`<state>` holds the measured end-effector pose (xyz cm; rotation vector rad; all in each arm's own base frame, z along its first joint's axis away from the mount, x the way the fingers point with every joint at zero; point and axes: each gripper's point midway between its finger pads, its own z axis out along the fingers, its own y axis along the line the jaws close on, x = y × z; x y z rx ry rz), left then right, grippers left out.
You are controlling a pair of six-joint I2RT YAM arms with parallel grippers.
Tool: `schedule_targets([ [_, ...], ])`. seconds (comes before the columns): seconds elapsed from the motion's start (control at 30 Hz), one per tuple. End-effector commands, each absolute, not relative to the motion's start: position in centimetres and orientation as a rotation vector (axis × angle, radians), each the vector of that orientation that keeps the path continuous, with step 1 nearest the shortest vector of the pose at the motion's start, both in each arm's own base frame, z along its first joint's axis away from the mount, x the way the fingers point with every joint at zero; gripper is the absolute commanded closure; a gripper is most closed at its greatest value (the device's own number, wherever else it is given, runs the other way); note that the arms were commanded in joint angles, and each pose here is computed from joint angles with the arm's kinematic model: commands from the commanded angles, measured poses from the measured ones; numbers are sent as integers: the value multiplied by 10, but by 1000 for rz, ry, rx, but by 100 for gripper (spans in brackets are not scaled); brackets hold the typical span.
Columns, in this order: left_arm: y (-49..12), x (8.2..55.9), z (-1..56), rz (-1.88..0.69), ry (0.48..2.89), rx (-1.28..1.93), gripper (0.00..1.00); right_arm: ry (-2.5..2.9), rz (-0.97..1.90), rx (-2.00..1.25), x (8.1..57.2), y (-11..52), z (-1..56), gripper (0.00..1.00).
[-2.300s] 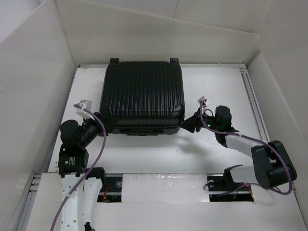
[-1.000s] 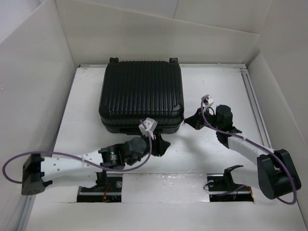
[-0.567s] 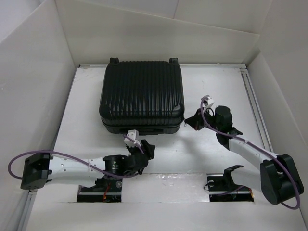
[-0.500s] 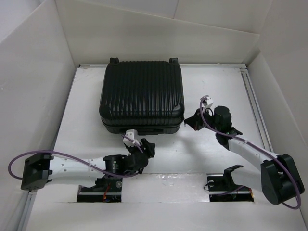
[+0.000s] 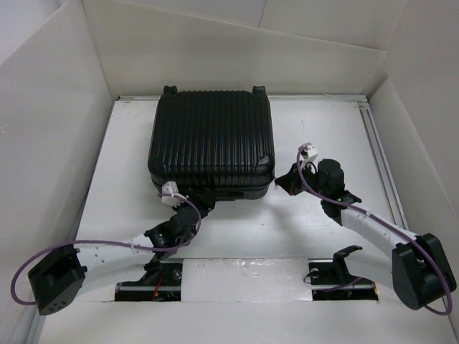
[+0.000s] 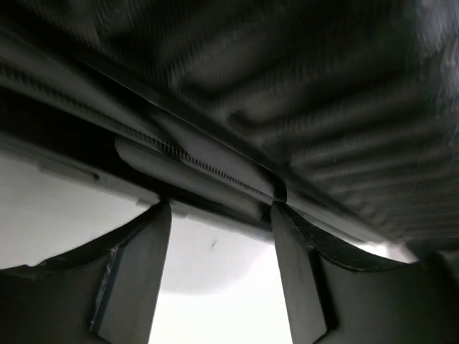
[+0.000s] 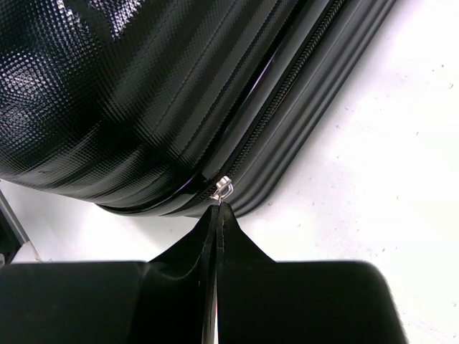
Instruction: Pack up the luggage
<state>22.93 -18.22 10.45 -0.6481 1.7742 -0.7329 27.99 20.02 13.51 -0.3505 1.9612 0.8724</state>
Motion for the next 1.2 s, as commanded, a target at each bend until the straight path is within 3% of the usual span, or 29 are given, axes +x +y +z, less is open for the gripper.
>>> schedule_targets([
  [0.0,-190,244,132,-869,1686,-687,48,1907,882,-386,282,207,157,100],
  [0.1,-193,252,134,-866,1673,-690,48,1907,888,-395,280,209,157,100],
  [0.27,-204,260,123,-849,1712,-659,61,1908,880,-389,280,208,158,100],
  [0.5,-215,264,124,-858,1714,-619,70,1917,889,-408,273,213,157,100],
  [0.7,-245,271,130,-924,1727,-527,100,1934,919,-444,256,229,156,100],
  [1.0,-283,268,123,-1029,1762,-446,100,1929,1022,-527,210,283,175,100],
  [1.17,-301,263,130,-1095,1757,-409,100,1928,1022,-551,211,327,184,100],
])
